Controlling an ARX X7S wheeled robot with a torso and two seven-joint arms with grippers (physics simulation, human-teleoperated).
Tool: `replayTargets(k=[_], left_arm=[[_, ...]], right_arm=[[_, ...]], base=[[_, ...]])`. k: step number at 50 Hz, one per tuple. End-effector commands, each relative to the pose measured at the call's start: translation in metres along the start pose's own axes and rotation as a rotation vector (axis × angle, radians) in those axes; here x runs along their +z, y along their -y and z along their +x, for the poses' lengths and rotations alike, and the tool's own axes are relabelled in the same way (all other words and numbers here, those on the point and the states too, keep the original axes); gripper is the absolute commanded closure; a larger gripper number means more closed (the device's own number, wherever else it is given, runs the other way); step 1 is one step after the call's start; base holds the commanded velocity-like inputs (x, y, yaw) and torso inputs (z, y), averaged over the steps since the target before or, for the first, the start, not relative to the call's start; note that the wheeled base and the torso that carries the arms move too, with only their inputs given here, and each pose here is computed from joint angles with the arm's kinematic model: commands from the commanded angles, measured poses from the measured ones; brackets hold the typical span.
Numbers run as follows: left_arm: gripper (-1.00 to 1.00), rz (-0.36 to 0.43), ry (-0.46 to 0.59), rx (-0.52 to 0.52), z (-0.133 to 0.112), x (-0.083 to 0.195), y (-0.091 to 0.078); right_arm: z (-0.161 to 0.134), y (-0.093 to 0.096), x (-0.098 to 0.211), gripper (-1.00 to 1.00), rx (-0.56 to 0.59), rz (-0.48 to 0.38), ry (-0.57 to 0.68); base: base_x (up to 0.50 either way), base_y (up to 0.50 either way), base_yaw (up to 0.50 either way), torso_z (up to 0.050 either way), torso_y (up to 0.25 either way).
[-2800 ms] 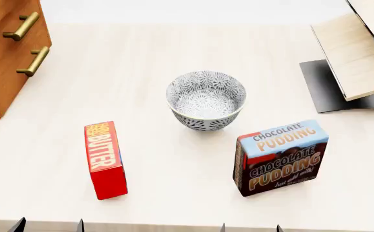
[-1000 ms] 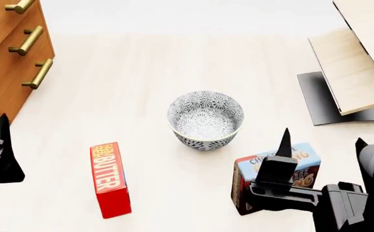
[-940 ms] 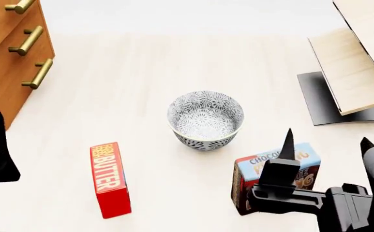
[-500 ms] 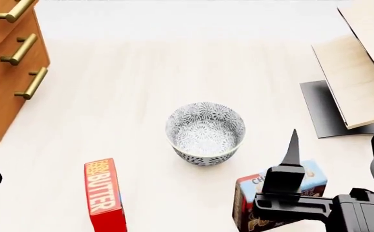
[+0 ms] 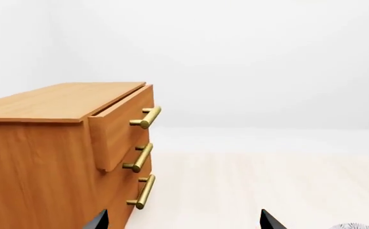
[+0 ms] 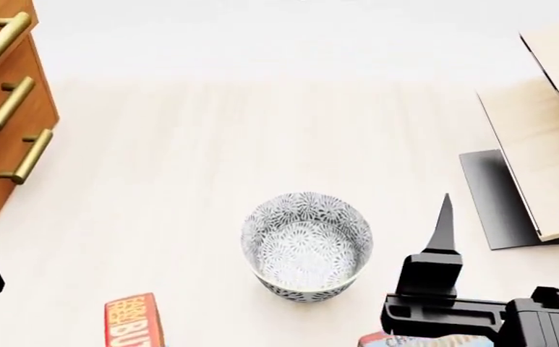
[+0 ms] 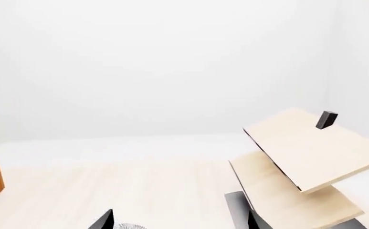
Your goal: Close the top drawer of the cabinet and put the bowl on top of it.
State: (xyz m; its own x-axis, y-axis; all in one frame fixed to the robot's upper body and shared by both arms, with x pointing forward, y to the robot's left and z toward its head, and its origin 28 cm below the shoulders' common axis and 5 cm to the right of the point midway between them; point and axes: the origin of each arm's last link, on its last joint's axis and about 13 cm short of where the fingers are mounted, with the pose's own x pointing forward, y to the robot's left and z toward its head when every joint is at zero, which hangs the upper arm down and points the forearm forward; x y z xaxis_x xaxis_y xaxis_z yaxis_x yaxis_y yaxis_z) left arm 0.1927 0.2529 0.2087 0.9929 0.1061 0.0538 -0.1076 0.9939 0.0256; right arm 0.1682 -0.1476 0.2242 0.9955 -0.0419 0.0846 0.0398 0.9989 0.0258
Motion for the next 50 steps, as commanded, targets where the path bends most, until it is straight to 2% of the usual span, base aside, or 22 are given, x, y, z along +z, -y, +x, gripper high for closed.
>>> replayTargets(k=[1,34,50], left_arm=[[-1.0,0.008,-0.003,-0.018,-0.003,0.001,0.001],[-1.0,0.031,-0.018,-0.032,-0.001,-0.007,0.0],[-1.0,0.024,-0.012,-0.026,-0.004,-0.005,-0.002]], right_arm=[[-0.004,0.0,0.003,-1.0,-0.004,-0.002,0.008],[0.011,0.002,0.0,-1.0,-0.028,0.016,0.009],[0.007,0.002,0.003,-1.0,-0.028,0.022,0.018]], base=[[0.29,0.0,0.0,0.0,0.0],[0.29,0.0,0.0,0.0,0.0],[0.32,0.0,0.0,0.0,0.001]])
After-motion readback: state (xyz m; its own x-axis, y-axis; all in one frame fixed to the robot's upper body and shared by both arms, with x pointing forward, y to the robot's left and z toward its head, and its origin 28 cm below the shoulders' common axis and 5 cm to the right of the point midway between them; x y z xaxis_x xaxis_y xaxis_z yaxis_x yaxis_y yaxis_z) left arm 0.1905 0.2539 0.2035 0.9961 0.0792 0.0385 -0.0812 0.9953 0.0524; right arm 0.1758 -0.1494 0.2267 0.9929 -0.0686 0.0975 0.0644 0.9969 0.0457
